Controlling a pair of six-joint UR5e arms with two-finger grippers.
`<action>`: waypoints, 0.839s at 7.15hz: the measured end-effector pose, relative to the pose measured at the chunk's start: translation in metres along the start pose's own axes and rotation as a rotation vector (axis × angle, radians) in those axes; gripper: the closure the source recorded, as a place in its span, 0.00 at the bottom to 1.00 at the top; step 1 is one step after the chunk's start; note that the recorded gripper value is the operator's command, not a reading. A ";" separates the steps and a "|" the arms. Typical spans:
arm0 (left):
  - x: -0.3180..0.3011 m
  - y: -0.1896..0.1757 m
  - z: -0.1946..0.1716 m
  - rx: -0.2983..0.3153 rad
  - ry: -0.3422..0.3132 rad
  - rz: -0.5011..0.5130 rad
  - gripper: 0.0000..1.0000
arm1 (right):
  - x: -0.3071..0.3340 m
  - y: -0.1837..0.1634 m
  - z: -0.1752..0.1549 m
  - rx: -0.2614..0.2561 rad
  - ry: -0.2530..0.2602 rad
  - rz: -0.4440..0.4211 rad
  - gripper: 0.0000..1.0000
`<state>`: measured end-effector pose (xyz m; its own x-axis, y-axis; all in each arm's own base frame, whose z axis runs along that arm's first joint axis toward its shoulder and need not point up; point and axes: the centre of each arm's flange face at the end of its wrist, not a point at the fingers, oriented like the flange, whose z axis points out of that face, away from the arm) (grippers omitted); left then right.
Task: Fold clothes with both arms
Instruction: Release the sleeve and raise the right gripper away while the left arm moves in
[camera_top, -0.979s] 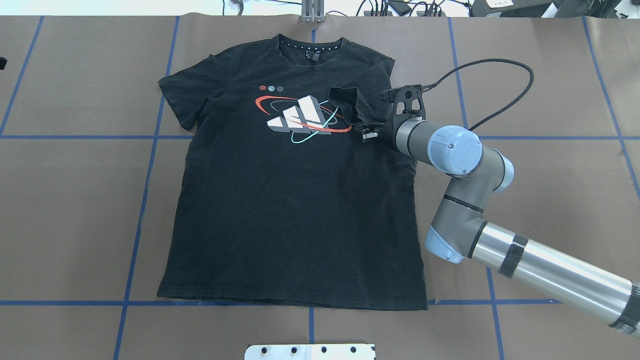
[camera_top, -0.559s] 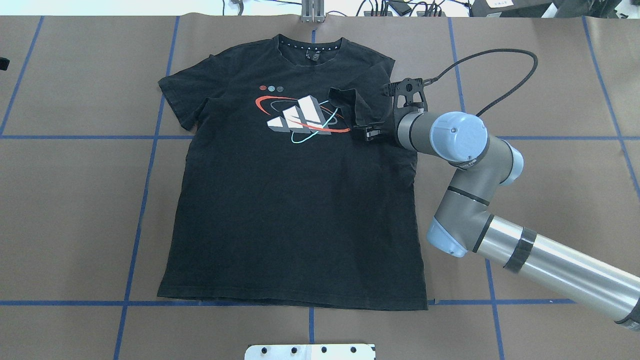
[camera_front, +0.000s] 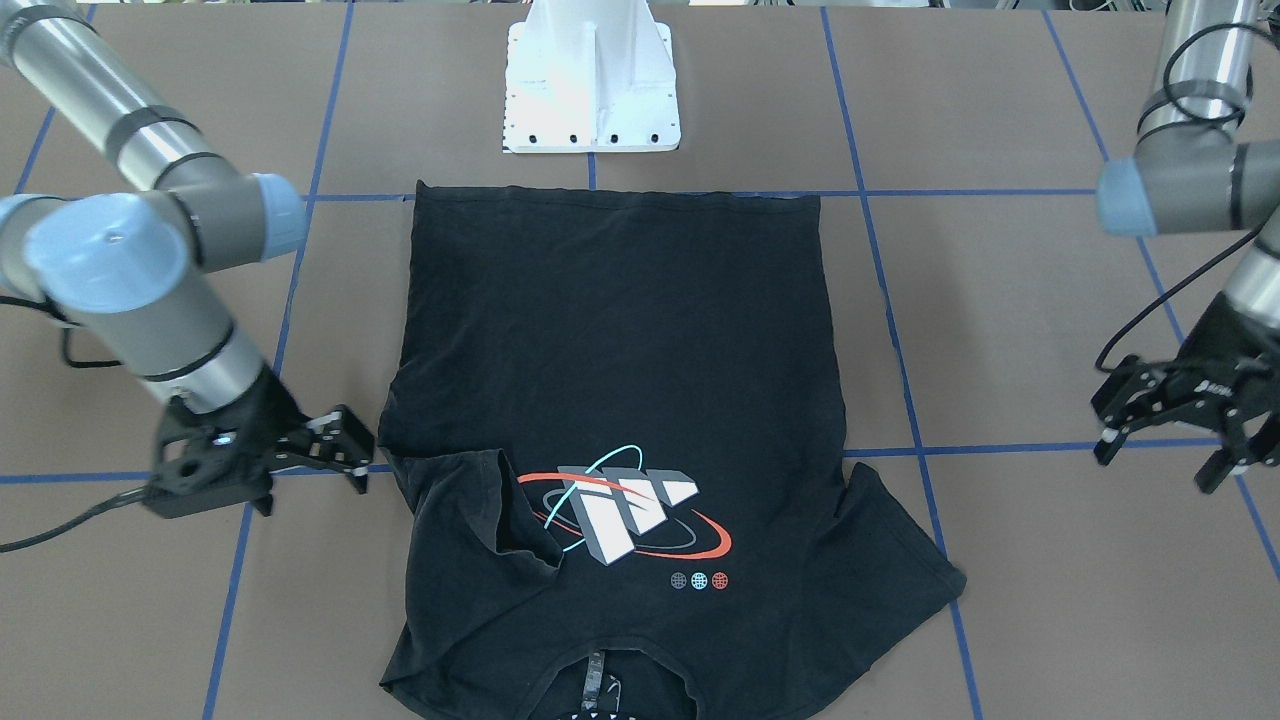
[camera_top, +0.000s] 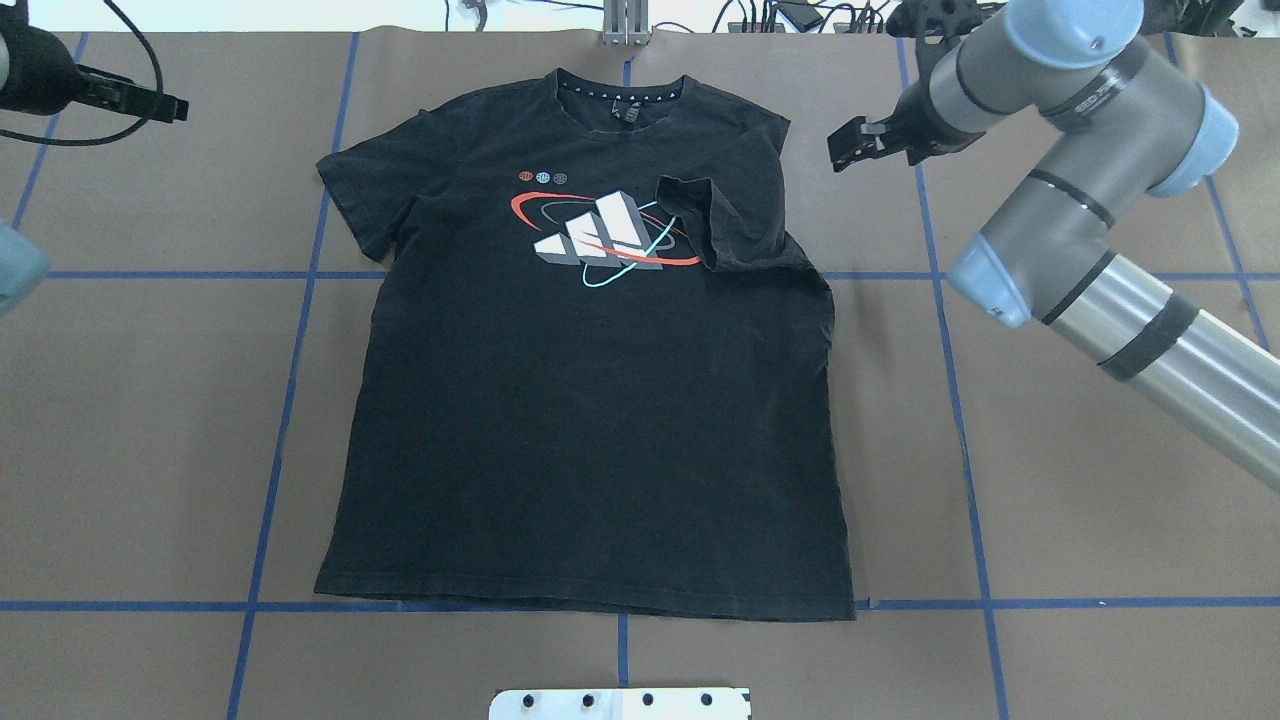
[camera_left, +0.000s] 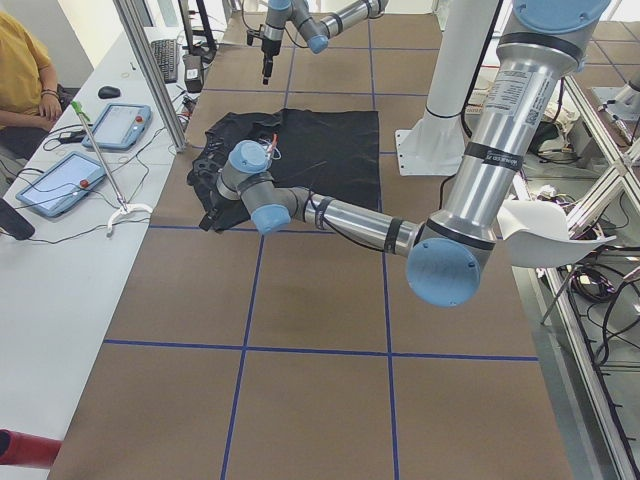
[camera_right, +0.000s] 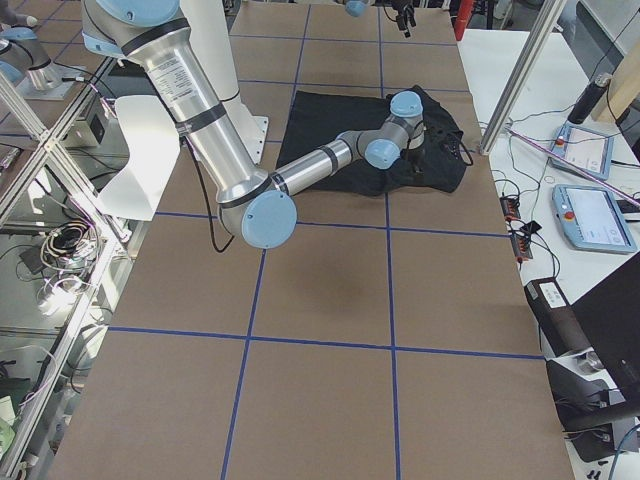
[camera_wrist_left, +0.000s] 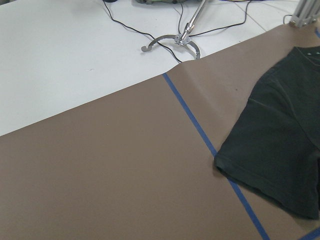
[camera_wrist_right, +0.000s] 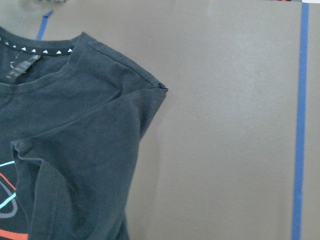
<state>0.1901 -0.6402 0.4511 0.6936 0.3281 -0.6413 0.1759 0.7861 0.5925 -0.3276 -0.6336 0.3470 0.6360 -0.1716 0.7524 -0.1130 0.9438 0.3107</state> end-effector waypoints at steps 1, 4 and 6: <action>0.002 -0.001 0.036 0.011 -0.008 0.005 0.01 | 0.045 -0.003 -0.012 -0.024 0.007 -0.022 0.00; 0.062 0.011 0.122 0.053 -0.075 -0.121 0.01 | 0.164 0.015 -0.037 -0.066 0.026 -0.066 0.00; 0.100 0.025 0.161 0.078 -0.100 -0.188 0.12 | 0.188 0.020 -0.044 -0.068 0.035 -0.073 0.00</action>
<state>0.3764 -0.6727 0.4805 0.7089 0.1229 -0.6945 0.3595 0.7842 0.5058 -0.1772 -0.6345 0.4691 0.6674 -0.2318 0.7077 -0.0140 0.9463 0.3231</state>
